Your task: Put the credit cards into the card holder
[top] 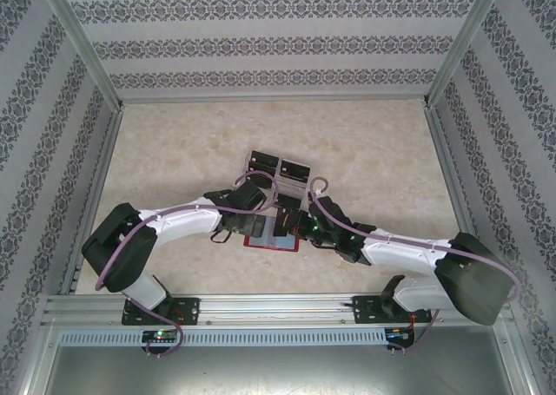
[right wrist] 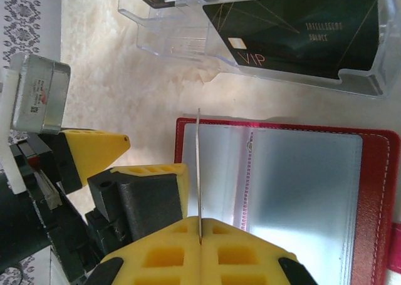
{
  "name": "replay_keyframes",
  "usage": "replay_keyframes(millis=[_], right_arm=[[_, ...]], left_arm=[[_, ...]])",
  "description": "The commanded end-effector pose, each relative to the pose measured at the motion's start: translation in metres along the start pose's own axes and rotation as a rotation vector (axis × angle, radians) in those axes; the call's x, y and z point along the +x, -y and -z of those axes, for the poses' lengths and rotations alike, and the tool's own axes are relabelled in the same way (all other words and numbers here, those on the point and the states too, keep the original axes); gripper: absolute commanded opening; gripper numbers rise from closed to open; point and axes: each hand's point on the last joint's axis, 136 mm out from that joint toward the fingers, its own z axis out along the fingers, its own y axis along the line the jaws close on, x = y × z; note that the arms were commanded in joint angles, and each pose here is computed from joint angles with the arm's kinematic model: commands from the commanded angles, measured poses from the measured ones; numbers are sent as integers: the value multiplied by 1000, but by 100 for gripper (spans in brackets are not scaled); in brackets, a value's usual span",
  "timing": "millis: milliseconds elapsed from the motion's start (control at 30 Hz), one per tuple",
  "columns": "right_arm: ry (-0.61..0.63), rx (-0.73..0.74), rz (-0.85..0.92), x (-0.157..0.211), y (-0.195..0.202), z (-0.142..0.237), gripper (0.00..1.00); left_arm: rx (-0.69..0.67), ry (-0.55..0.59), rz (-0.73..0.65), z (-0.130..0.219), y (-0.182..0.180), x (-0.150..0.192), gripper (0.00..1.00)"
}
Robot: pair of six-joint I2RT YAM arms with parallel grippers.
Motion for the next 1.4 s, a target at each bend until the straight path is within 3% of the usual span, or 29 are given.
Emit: replay_keyframes(millis=[0,467,1367], right_arm=[[-10,-53,-2,4,-10,-6,0],[-80,-63,7,23,-1,-21,0],[-106,-46,-30,39,30,-40,0]], left_arm=[[-73,-44,-27,-5,-12,17,100],[-107,-94,24,-8,-28,47,100],[-114,-85,38,-7,-31,49,100]])
